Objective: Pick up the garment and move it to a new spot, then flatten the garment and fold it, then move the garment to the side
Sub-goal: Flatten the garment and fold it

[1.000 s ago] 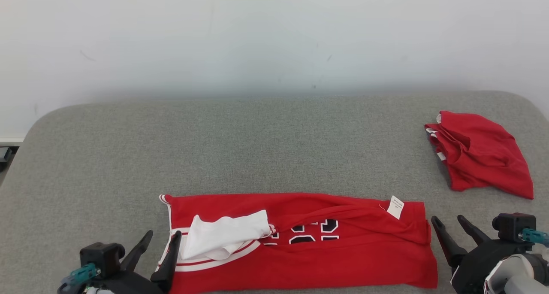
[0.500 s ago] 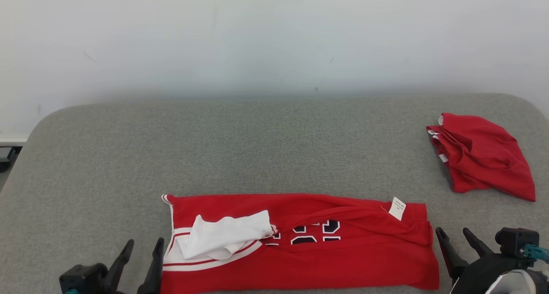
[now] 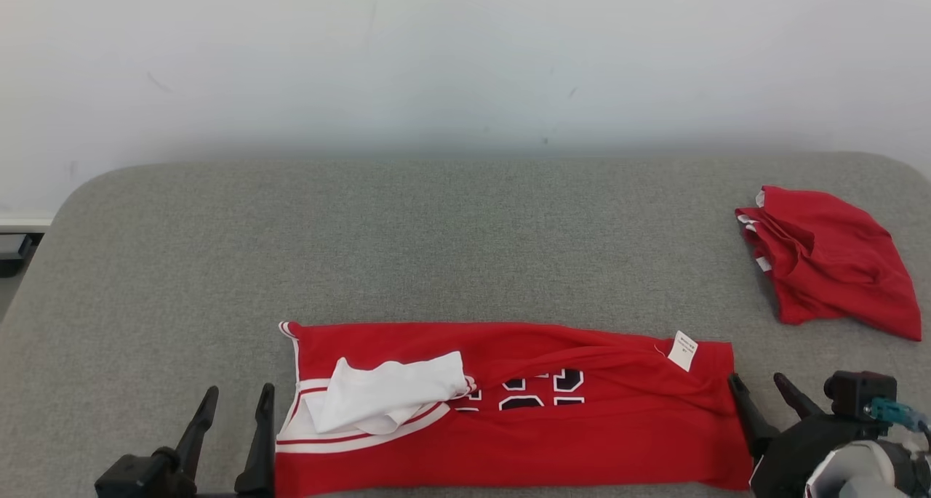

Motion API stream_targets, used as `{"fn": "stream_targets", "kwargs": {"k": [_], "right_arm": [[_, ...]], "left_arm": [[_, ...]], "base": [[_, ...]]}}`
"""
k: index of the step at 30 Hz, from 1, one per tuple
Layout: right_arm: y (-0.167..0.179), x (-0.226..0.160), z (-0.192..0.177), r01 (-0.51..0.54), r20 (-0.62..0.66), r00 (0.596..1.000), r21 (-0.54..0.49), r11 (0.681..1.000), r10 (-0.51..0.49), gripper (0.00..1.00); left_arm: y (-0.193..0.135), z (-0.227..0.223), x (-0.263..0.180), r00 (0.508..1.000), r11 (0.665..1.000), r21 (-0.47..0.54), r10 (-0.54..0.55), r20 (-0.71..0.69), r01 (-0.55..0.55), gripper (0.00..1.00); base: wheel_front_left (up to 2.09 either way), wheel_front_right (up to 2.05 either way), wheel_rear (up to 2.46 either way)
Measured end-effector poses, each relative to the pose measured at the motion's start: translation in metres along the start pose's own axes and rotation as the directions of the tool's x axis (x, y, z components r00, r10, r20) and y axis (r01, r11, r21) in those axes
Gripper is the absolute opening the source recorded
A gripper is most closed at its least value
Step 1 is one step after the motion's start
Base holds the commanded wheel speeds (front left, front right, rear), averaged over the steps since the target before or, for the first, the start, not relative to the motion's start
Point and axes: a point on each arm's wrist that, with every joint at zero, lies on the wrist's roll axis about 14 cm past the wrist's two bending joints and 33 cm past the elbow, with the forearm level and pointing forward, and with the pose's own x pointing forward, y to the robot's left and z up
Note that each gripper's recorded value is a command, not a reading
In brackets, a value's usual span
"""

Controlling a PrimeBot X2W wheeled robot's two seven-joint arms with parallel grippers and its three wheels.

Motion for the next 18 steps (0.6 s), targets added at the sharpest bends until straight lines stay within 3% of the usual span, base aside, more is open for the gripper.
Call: {"fn": "stream_targets", "kwargs": {"k": [18], "right_arm": [[0.005, 0.027, -0.035, 0.006, -0.238, 0.971, -0.051, 0.999, -0.018, 1.00]], "left_arm": [[-0.004, 0.019, 0.000, 0.997, 0.999, 0.023, 0.028, 0.079, -0.030, 1.00]], "base": [[0.00, 0.00, 0.00]]}}
